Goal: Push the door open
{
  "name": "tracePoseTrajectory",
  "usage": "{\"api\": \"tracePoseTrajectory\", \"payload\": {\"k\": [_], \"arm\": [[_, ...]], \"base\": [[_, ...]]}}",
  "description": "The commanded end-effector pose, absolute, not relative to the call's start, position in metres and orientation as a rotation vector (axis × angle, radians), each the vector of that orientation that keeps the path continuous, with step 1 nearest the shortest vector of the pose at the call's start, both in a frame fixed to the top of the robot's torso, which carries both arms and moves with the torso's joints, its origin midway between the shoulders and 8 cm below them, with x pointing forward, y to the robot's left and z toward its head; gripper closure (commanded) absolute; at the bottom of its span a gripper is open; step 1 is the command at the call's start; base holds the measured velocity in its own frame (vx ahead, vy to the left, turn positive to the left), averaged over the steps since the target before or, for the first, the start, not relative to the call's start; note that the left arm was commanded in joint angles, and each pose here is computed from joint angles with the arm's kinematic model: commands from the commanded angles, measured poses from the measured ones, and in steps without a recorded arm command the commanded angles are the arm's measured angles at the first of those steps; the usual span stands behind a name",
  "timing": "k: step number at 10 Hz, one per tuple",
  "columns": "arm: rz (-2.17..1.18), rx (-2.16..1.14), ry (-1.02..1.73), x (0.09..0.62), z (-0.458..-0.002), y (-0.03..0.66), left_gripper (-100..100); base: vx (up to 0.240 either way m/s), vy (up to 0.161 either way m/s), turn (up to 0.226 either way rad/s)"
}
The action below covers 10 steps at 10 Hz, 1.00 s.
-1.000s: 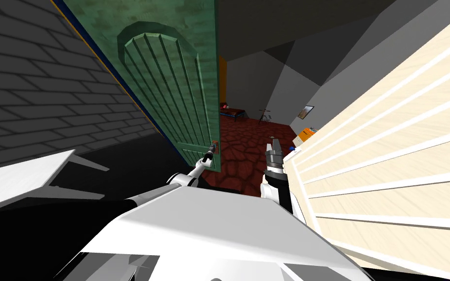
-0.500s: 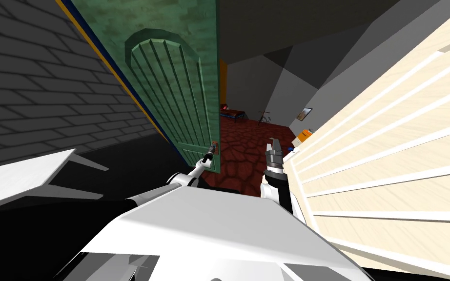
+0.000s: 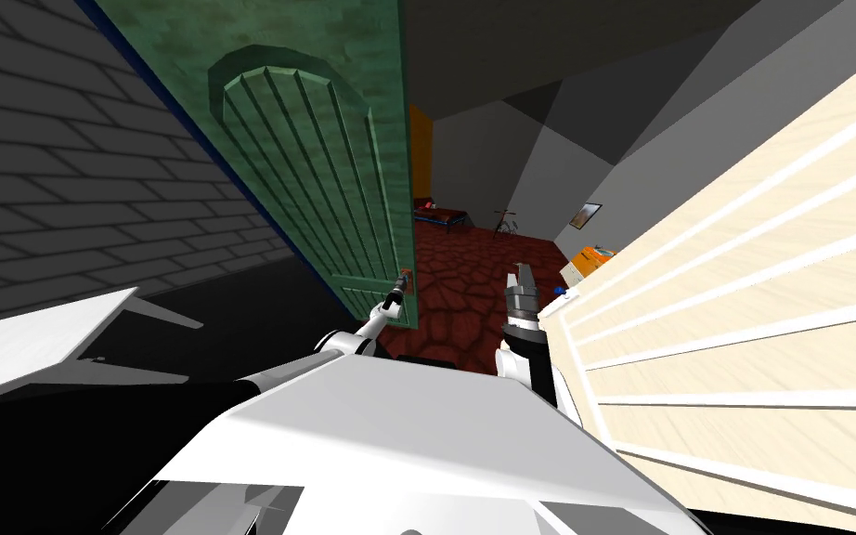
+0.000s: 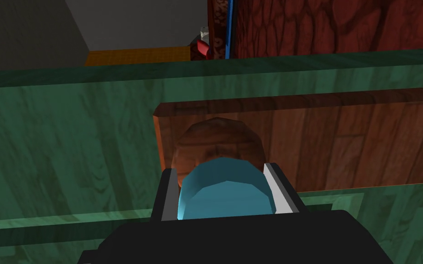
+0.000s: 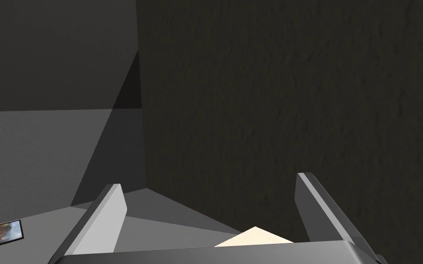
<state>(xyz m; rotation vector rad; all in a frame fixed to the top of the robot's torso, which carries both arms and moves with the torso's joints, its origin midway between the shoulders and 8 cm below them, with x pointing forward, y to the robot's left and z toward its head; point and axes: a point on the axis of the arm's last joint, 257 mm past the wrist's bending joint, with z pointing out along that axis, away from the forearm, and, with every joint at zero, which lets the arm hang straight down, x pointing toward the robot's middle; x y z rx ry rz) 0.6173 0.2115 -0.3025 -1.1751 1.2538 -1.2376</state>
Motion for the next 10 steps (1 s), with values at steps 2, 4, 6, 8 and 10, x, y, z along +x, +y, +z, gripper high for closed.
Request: {"api": "tracePoseTrajectory", "payload": {"k": [2,4,6,8,10], "arm": [[-1.211,-1.185,1.223,0.619,-0.299,0.236,100],[-1.211,-1.185,1.223,0.619,-0.299,0.236,100],[-1.186,-1.202,1.199,0.619,-0.299,0.254,100],[-1.165,-1.217,1.179,0.618,-0.299,0.27,100],[-1.144,-1.232,1.157,0.618,-0.299,0.286,100]], "base": [[0.182,-0.102,0.054],[0.087,-0.034,0.021],[0.16,-0.078,0.054],[0.164,-0.125,0.062],[0.207,-0.119,0.072]]}}
